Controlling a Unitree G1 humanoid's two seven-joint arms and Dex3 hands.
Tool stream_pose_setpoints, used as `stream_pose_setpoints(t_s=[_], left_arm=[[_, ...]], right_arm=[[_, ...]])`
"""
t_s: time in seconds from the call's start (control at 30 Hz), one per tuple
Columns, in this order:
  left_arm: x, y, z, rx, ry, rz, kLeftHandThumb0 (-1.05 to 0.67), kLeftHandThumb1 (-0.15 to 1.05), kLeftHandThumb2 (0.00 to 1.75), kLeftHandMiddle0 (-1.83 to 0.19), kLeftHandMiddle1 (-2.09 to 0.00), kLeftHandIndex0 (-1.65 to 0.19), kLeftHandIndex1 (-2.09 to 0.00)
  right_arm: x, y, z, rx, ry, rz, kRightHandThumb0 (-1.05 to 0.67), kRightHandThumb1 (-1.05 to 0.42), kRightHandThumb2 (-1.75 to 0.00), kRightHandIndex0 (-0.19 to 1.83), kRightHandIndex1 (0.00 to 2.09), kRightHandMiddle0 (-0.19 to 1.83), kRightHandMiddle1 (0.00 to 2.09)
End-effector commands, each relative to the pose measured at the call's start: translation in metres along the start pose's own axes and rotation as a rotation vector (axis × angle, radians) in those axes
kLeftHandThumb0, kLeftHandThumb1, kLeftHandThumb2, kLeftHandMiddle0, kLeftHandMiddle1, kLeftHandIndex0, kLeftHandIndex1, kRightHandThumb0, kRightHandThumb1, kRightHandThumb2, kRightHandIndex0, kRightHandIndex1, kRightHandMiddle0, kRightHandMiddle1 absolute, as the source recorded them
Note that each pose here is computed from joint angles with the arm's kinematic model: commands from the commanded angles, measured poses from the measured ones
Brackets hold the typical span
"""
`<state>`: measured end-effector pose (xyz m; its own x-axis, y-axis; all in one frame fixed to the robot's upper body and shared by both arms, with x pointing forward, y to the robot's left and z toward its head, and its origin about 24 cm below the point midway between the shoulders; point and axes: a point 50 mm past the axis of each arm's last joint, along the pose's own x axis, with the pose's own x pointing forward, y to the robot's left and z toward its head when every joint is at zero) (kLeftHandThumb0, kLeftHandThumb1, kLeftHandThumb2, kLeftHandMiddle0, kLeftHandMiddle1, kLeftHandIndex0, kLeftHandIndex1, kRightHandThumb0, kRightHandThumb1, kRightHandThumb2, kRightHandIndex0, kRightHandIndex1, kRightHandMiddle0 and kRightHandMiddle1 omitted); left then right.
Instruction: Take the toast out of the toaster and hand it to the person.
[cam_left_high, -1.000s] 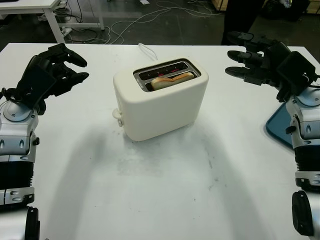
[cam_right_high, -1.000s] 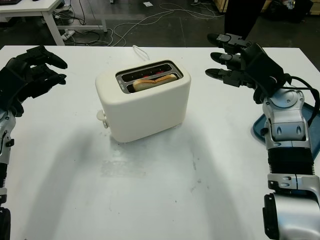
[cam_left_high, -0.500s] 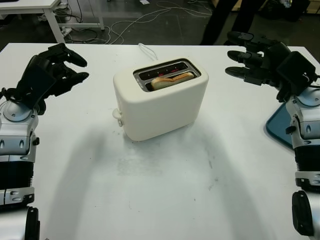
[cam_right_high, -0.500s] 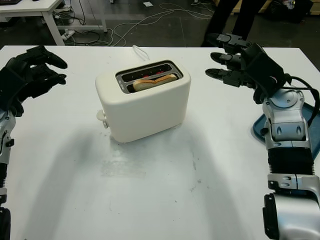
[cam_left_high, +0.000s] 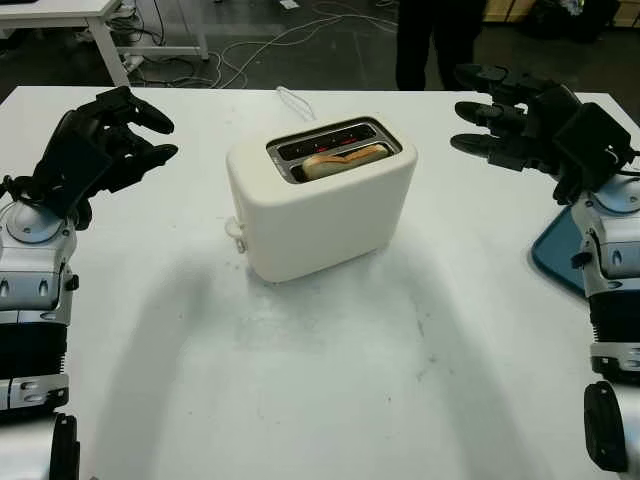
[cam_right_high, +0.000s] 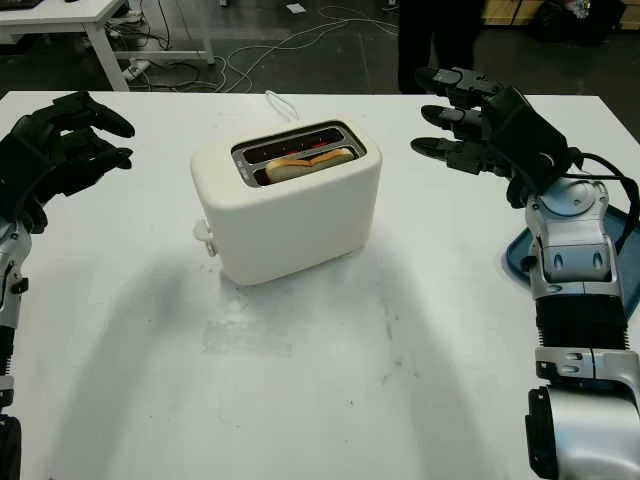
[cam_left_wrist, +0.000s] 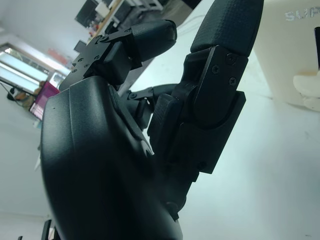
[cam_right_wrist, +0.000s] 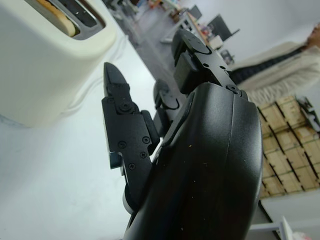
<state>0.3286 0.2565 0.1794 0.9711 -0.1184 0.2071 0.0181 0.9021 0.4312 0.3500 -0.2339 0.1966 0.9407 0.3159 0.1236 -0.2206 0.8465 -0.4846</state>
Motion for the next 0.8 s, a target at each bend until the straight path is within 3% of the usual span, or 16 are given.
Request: stream_pose_setpoints(t_s=[0.0,0.77], left_arm=[[-0.0016,0.0004,-0.0001,0.007,-0.006,0.009,-1.05,0.88,0.00,-0.50,-1.40,-0.46,-1.34],[-0.0019,0.0001,-0.0002,0.000,-0.004,0.014,-1.05,0.87,0.00,-0.51,-1.40,-0.48,-1.33]], right_arm=[[0.0004,-0.0021,0.0013,0.007,-0.008,0.000,-0.12,-0.92,-0.03,0.46,0.00,0.41,0.00],[0.0004,-0.0020,0.0002,0.017,0.000,-0.005,-0.12,-0.92,-0.02,0.45,0.00,0.40,0.00]])
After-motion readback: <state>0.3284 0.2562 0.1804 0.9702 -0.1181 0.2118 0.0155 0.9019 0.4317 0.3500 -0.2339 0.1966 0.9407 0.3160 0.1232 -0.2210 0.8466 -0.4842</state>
